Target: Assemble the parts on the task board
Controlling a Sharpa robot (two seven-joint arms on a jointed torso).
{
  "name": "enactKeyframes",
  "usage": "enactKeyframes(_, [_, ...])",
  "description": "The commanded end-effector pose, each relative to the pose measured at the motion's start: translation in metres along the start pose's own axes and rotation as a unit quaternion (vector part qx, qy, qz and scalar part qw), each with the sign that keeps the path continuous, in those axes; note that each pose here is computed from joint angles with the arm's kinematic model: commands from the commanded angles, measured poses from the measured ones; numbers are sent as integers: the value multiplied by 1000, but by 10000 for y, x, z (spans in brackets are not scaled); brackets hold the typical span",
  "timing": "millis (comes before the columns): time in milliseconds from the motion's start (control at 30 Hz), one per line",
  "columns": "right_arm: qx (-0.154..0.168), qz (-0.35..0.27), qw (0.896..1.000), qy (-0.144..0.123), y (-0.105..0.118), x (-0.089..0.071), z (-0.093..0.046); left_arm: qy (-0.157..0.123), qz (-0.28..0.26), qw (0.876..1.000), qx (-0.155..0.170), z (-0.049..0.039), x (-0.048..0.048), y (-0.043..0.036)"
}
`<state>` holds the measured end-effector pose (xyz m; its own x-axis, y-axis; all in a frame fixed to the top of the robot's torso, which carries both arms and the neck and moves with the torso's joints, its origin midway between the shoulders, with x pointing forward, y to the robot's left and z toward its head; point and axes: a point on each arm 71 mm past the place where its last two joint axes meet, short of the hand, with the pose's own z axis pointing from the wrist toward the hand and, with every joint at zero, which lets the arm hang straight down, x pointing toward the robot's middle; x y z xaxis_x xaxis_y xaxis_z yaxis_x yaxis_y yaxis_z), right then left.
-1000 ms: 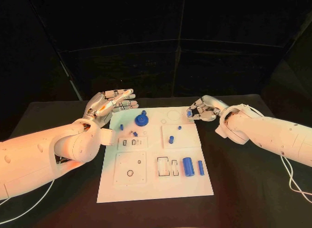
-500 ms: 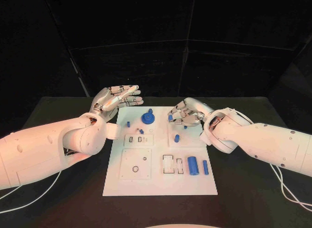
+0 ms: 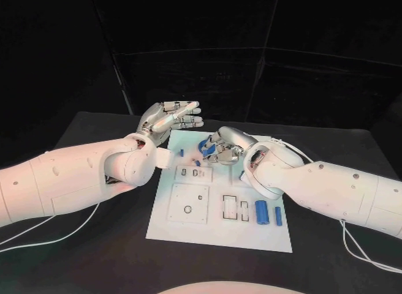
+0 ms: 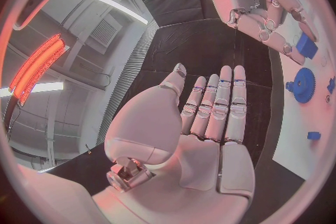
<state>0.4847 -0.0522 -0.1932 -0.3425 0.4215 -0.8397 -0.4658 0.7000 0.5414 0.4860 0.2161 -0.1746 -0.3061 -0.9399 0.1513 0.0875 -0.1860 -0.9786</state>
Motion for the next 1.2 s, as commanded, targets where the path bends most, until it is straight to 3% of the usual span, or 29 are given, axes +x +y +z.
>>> enactKeyframes(33, [7, -39, 999, 16, 46, 87, 36, -3, 1, 1000, 4, 24, 12, -17])
enactKeyframes(600, [5, -58, 997, 50, 99, 386, 67, -19, 2, 1000, 12, 56, -1, -23])
enactKeyframes(1200, [16, -72, 995, 73, 11, 477, 53, -18, 1, 1000, 9, 75, -6, -10])
